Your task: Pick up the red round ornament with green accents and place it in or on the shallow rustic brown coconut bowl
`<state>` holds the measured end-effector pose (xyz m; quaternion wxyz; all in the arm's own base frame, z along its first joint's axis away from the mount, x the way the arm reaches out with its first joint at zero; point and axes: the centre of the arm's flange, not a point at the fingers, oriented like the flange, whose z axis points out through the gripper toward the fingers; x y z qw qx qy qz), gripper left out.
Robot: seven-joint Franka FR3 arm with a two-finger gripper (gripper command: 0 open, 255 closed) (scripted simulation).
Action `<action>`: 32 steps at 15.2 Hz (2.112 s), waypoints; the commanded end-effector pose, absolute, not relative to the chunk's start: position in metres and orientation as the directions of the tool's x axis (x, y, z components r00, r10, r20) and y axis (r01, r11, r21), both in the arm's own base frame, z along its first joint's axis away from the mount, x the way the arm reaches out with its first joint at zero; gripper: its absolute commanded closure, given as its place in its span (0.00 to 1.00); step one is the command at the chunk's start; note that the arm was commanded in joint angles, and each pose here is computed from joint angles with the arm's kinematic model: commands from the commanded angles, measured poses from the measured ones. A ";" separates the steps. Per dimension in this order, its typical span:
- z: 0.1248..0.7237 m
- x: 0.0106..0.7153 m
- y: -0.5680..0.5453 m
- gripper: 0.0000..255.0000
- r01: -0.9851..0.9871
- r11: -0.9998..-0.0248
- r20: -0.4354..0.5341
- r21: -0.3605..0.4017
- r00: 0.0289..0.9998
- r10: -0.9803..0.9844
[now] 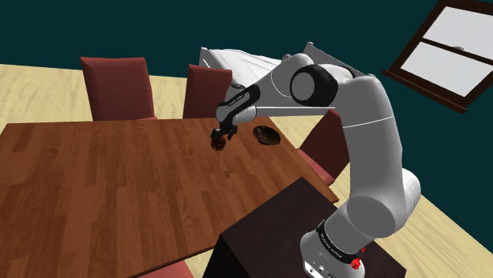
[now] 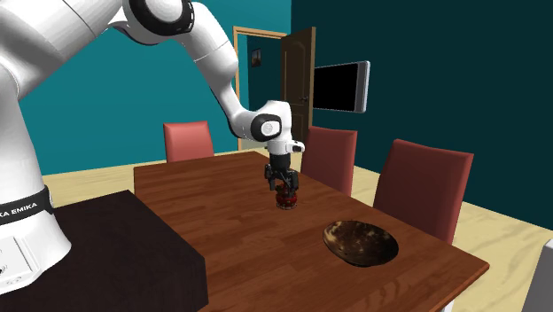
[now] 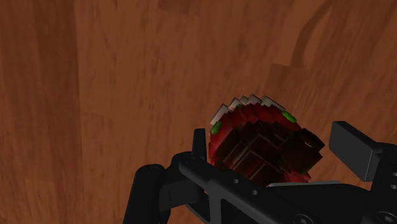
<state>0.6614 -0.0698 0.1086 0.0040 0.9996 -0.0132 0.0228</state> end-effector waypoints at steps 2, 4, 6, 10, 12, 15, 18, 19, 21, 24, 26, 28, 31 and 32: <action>0.108 0.661 -0.070 0.00 -0.027 -1.000 0.046 0.007 0.999 -0.026; 0.108 0.661 -0.070 1.00 -0.027 -1.000 0.046 0.007 0.999 -0.026; 0.109 0.661 -0.070 1.00 -0.027 -1.000 0.046 0.007 0.999 -0.026; 0.110 0.661 -0.069 1.00 -0.027 -1.000 0.046 0.007 0.999 -0.026; 0.110 0.661 -0.070 1.00 -0.027 -1.000 0.046 0.007 0.999 -0.026; 0.119 0.661 -0.070 1.00 -0.027 -1.000 0.046 0.007 0.999 -0.026; 0.135 0.661 -0.070 1.00 -0.027 -1.000 0.046 0.007 0.999 -0.026; 0.140 0.661 -0.070 1.00 -0.027 -1.000 0.046 0.007 0.999 -0.026; 0.151 0.661 -0.070 1.00 -0.027 -1.000 0.046 0.007 0.999 -0.026; 0.166 0.661 -0.070 1.00 -0.027 -1.000 0.046 0.007 0.999 -0.026; 0.177 0.661 -0.070 1.00 -0.027 -1.000 0.046 0.007 0.999 -0.026; 0.171 0.662 -0.070 0.00 -0.027 -1.000 0.046 0.007 0.999 -0.026; 0.156 0.690 -0.084 0.00 -0.071 -0.997 0.077 0.025 0.995 -0.069; 0.151 0.699 -0.089 0.00 -0.086 -0.996 0.088 0.031 0.993 -0.083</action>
